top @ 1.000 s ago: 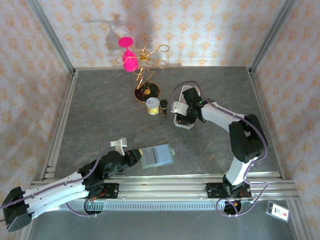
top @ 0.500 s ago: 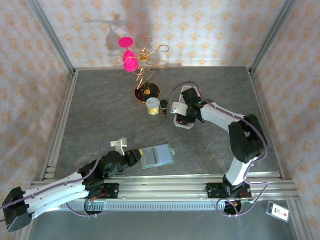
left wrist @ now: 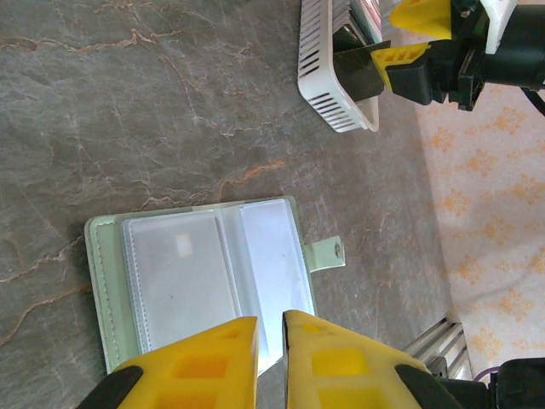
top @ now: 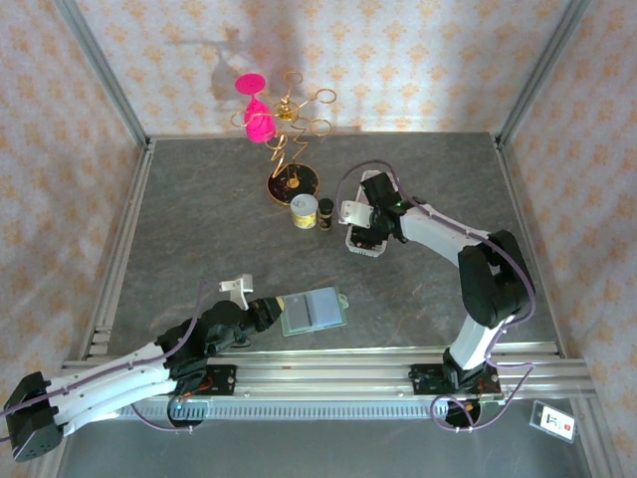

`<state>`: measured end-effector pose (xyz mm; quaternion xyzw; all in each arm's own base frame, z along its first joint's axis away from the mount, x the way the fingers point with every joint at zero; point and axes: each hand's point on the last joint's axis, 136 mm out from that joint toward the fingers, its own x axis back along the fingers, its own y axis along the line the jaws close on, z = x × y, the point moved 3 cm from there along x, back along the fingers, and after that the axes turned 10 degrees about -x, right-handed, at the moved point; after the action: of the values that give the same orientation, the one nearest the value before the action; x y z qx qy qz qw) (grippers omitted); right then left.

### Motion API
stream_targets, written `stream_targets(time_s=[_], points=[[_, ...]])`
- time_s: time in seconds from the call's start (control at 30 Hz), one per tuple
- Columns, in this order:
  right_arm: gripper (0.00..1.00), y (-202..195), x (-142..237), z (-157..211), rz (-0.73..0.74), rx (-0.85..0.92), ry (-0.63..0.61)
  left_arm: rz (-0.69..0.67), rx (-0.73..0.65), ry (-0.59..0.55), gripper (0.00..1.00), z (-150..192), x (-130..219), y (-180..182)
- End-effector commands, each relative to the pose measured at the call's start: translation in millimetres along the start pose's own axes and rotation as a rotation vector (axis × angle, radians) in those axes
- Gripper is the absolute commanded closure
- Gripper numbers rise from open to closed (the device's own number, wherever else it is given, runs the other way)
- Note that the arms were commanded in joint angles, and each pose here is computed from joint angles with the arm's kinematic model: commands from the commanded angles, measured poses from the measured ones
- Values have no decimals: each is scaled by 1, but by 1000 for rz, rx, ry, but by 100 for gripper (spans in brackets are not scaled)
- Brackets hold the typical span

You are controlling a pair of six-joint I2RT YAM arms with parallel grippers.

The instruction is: Put the credit cards into the card holder

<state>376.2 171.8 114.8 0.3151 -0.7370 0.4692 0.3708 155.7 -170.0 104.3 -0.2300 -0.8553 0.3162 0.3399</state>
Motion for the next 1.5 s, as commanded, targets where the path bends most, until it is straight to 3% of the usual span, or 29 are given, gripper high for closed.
stream_targets(time_s=[0.0,0.17,0.23,0.27,0.37,0.57,0.8,1.1,1.27,1.47], points=[[55,-13,18,-11,47,1,-43,31,14,4,85,2,0,-4],[55,-14,18,-10,53,4,-37,32,16,4,87,2,0,-4],[43,-14,19,-12,50,5,-40,35,16,4,87,1,0,-5],[33,-15,20,-12,51,13,-38,34,14,5,87,2,0,-5],[18,-12,19,-10,30,76,-24,34,12,5,87,1,0,-5],[11,-4,11,-13,5,182,-12,30,8,3,87,1,0,-5],[10,4,-8,-18,-63,245,26,27,12,2,87,2,0,-4],[17,9,-25,-17,-125,278,75,12,4,-3,86,1,0,-1],[30,0,-30,-17,-86,277,105,15,10,-1,86,1,0,-1],[34,-11,-24,-19,-52,255,100,20,14,-6,86,1,-1,-2]])
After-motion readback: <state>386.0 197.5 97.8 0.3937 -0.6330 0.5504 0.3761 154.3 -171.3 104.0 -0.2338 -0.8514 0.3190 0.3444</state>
